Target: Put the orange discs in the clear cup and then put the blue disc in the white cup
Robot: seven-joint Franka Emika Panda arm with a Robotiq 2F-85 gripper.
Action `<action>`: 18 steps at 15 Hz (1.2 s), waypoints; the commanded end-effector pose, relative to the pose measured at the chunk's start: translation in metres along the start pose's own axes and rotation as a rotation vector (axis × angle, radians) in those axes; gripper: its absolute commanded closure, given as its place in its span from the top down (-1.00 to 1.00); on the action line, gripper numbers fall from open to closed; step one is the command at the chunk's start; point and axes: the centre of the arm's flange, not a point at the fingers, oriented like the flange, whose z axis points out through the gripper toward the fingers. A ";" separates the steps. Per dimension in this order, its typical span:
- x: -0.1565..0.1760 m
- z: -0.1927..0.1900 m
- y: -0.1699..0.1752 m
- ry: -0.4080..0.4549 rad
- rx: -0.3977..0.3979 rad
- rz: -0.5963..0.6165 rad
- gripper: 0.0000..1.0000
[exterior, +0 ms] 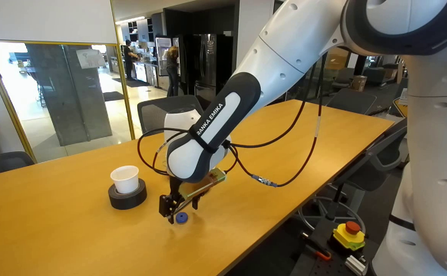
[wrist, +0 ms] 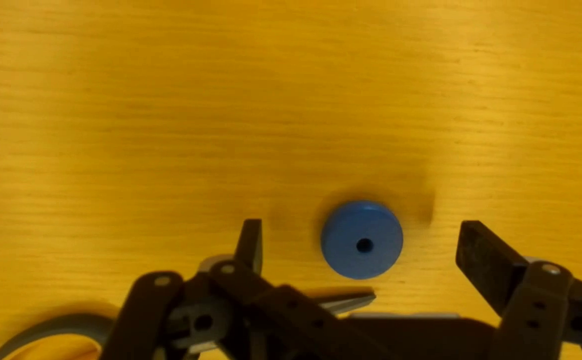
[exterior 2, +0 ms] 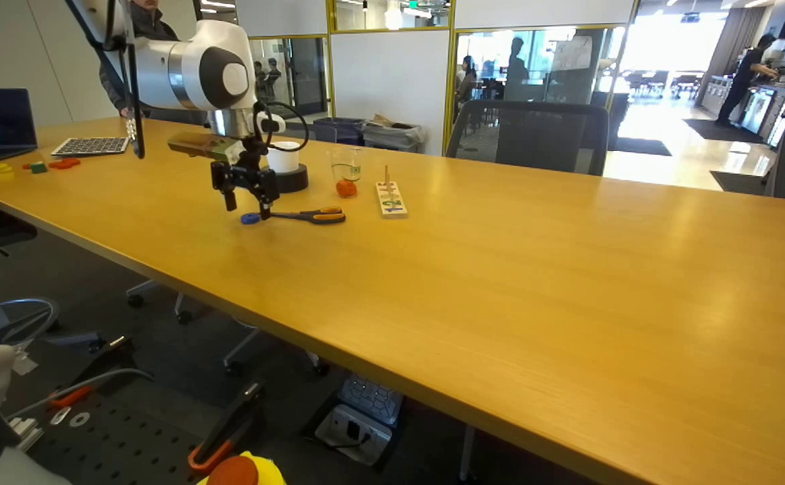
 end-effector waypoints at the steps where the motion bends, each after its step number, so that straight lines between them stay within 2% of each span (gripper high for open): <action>1: 0.002 0.000 -0.007 0.011 0.016 0.005 1.00; 13: 0.014 0.008 -0.004 0.028 0.035 0.001 1.00; 14: 0.015 0.008 -0.004 0.029 0.032 0.002 0.50; 15: 0.014 0.008 -0.003 0.022 0.026 0.002 0.47; 18: 0.015 0.003 0.001 0.007 0.004 0.008 0.02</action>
